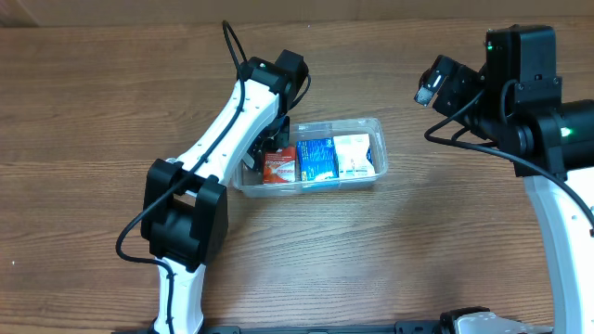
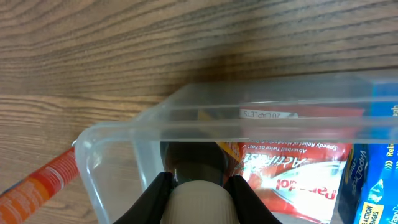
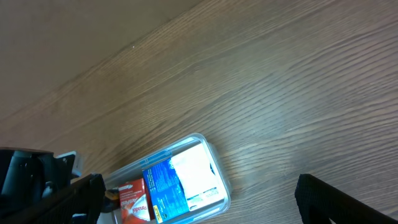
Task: Pack container
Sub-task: 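Place the dark bottle into the container's left end, release, then grasp the orange tablet tube with the left gripper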
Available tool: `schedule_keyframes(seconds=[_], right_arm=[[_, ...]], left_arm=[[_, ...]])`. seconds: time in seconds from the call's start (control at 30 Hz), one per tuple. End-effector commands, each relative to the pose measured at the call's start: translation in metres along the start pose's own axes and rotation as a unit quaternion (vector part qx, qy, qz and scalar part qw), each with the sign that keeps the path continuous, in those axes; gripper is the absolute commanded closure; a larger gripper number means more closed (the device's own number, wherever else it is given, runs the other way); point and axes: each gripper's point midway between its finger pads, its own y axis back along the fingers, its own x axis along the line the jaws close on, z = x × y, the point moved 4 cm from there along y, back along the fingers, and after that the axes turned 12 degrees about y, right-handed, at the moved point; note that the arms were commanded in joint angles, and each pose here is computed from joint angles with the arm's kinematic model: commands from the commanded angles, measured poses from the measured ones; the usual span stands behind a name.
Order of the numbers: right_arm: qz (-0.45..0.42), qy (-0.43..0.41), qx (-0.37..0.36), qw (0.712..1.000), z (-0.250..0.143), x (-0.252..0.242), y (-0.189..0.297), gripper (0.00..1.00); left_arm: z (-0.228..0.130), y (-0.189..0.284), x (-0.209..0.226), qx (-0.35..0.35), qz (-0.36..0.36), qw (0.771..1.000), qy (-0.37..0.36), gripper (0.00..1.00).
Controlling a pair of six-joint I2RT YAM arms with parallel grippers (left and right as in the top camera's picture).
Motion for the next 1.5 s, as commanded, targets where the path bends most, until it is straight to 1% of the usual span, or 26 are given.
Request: schedule_keyframes(seconds=[0.0, 0.07, 0.17, 0.3, 0.47, 0.5, 0.6, 0.63, 0.7, 0.8, 0.9, 0.97, 1.0, 1.03, 1.13, 1.3, 1.37, 1.4, 1.43, 1.47], right_arm=[[-0.001, -0.003, -0.009, 1.000, 0.003, -0.001, 0.004, 0.00], [-0.001, -0.003, -0.008, 1.000, 0.003, -0.001, 0.004, 0.00], [-0.001, -0.003, -0.009, 1.000, 0.003, -0.001, 0.004, 0.00], [-0.001, -0.003, -0.009, 1.000, 0.003, -0.001, 0.004, 0.00], [-0.001, -0.003, -0.009, 1.000, 0.003, -0.001, 0.004, 0.00], [-0.001, -0.003, -0.009, 1.000, 0.003, -0.001, 0.004, 0.00], [-0.001, -0.003, -0.008, 1.000, 0.003, -0.001, 0.004, 0.00], [-0.001, -0.003, -0.009, 1.000, 0.003, -0.001, 0.004, 0.00], [-0.001, -0.003, -0.008, 1.000, 0.003, -0.001, 0.004, 0.00], [-0.001, -0.003, -0.009, 1.000, 0.003, -0.001, 0.004, 0.00], [-0.001, -0.003, -0.009, 1.000, 0.003, -0.001, 0.004, 0.00], [-0.001, -0.003, -0.009, 1.000, 0.003, -0.001, 0.004, 0.00], [-0.001, -0.003, -0.009, 1.000, 0.003, -0.001, 0.004, 0.00], [-0.001, -0.003, -0.009, 1.000, 0.003, -0.001, 0.004, 0.00], [-0.001, -0.003, -0.008, 1.000, 0.003, -0.001, 0.004, 0.00], [-0.001, -0.003, -0.009, 1.000, 0.003, -0.001, 0.004, 0.00], [-0.001, -0.003, -0.008, 1.000, 0.003, -0.001, 0.004, 0.00], [-0.001, -0.003, -0.009, 1.000, 0.003, -0.001, 0.004, 0.00], [-0.001, -0.003, -0.009, 1.000, 0.003, -0.001, 0.004, 0.00], [-0.001, -0.003, -0.008, 1.000, 0.003, -0.001, 0.004, 0.00]], left_arm=[[0.003, 0.000, -0.001, -0.005, -0.006, 1.000, 0.017, 0.82], [0.004, 0.000, -0.002, -0.005, -0.011, 1.000, 0.018, 0.75], [0.005, 0.007, 0.001, -0.008, -0.014, 1.000, 0.021, 0.56], [0.007, 0.032, 0.015, -0.022, -0.028, 0.999, 0.035, 0.41], [0.006, 0.082, 0.044, -0.044, -0.069, 0.995, 0.063, 0.34], [0.003, 0.096, 0.058, -0.052, -0.073, 0.993, 0.074, 0.32], [-0.004, 0.121, 0.096, -0.066, -0.075, 0.989, 0.107, 0.27], [-0.008, 0.128, 0.118, -0.065, -0.072, 0.987, 0.129, 0.26], [-0.014, 0.131, 0.145, -0.054, -0.063, 0.984, 0.158, 0.24], [-0.026, 0.124, 0.188, -0.008, -0.032, 0.979, 0.203, 0.24], [-0.033, 0.099, 0.206, 0.034, -0.017, 0.975, 0.219, 0.21], [-0.034, 0.081, 0.197, 0.057, -0.046, 0.978, 0.194, 0.22], [-0.034, 0.066, 0.186, 0.068, -0.074, 0.979, 0.175, 0.23], [-0.035, 0.050, 0.181, 0.074, -0.081, 0.979, 0.174, 0.25], [-0.036, 0.014, 0.175, 0.075, -0.081, 0.979, 0.170, 0.26], [-0.038, -0.014, 0.179, 0.075, -0.080, 0.978, 0.177, 0.34], [-0.037, -0.018, 0.178, 0.070, -0.082, 0.979, 0.176, 0.48], [-0.036, -0.019, 0.178, 0.066, -0.083, 0.979, 0.176, 0.51], [-0.035, -0.019, 0.178, 0.064, -0.084, 0.979, 0.177, 0.59], [-0.034, -0.019, 0.178, 0.064, -0.084, 0.979, 0.177, 0.64]])
